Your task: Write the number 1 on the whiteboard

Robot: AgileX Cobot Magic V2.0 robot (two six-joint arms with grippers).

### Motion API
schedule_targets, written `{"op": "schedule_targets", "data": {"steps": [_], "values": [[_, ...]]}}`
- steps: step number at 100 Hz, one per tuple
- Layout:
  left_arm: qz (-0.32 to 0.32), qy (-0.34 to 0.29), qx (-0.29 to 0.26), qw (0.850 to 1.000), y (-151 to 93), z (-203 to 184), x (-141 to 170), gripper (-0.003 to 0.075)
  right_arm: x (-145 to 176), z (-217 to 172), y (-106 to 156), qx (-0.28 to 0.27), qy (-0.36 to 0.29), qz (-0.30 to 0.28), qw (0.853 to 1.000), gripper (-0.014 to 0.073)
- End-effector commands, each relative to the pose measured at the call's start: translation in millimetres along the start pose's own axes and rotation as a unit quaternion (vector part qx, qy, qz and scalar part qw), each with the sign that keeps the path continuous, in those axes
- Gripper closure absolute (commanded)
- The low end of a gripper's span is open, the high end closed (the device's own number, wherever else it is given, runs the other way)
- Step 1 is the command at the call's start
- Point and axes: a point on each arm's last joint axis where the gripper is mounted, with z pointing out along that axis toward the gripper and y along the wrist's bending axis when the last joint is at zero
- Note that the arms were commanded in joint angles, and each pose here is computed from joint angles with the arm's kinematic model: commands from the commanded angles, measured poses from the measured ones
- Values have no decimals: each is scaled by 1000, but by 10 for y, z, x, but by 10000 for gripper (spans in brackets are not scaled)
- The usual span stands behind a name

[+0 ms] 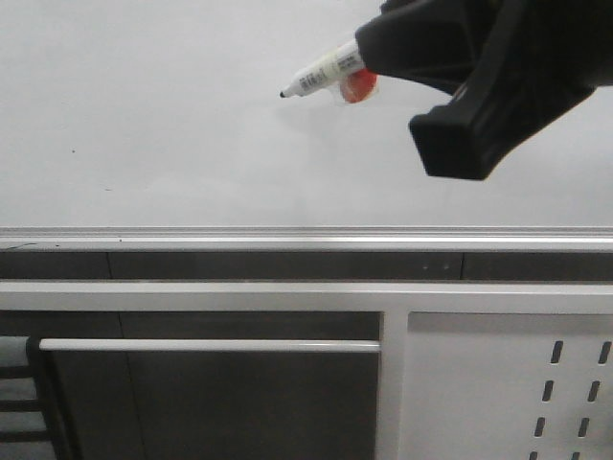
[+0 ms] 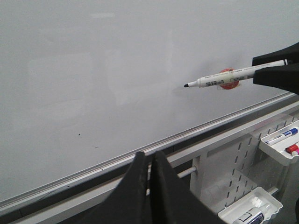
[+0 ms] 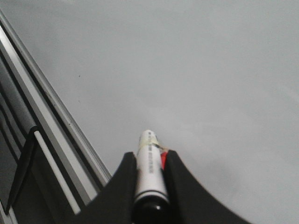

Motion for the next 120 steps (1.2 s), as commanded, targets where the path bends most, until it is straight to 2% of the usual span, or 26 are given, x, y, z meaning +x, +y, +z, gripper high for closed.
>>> {"op": "schedule_targets", "data": {"steps": [1, 25, 74, 120], "values": [[-10, -39, -13, 999, 23, -12, -144, 738, -147, 31, -122, 48, -50, -1, 998, 643], [-10, -39, -13, 999, 23, -12, -144, 738, -146, 31, -186, 83, -56, 27, 995, 647], [-10, -39, -13, 999, 23, -12, -144, 738, -88, 69, -144, 69, -34, 30, 997, 647], [-10, -41, -14, 999, 24, -12, -146, 738, -58, 91, -190, 104, -32, 52, 993, 647]]}}
